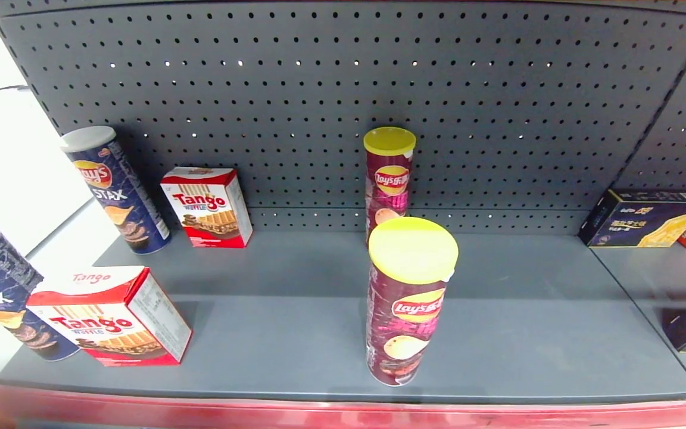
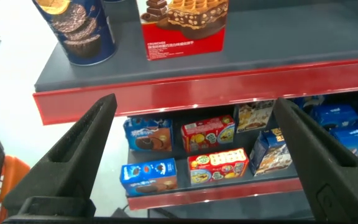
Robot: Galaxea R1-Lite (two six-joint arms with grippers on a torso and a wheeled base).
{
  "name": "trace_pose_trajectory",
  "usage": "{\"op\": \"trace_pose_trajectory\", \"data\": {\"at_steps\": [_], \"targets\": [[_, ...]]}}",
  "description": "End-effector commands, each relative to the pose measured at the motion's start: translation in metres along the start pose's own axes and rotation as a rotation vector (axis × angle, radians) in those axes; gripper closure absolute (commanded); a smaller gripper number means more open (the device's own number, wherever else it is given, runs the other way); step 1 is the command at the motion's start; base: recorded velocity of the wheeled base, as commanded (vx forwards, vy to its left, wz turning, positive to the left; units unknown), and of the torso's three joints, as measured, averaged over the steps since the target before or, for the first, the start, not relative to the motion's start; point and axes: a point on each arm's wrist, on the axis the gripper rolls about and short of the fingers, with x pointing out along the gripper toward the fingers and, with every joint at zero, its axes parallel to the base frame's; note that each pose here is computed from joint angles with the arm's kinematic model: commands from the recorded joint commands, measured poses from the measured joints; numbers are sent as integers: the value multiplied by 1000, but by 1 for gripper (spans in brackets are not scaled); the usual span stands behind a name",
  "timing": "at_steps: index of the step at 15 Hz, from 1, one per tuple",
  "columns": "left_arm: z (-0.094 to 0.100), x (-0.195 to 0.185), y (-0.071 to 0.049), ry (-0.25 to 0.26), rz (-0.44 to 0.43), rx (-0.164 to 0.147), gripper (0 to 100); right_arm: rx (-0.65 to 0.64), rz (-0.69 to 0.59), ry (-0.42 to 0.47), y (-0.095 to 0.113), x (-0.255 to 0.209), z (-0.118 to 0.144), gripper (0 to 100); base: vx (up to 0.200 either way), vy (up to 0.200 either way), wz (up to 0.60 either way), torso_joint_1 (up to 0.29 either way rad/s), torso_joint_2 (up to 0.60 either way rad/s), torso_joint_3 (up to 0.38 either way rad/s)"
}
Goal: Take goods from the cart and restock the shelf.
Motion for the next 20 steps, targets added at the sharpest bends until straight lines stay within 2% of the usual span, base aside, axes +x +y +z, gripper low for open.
{"op": "trace_pose_trajectory", "data": {"at_steps": [1,2,4,20], "targets": [[0,0,0,1,13,-3,0,0,0,1,0,0,0,0,0,0,0,0,0,0],[0,0,1,2,27,-3,0,0,0,1,0,0,0,0,0,-200,0,2,-2,2],[0,0,1,0,27,-24,0,0,0,1,0,0,0,0,0,0,0,0,0,0],[0,0,1,-3,33,-29,0,0,0,1,0,0,0,0,0,-13,0,0,0,0]]}}
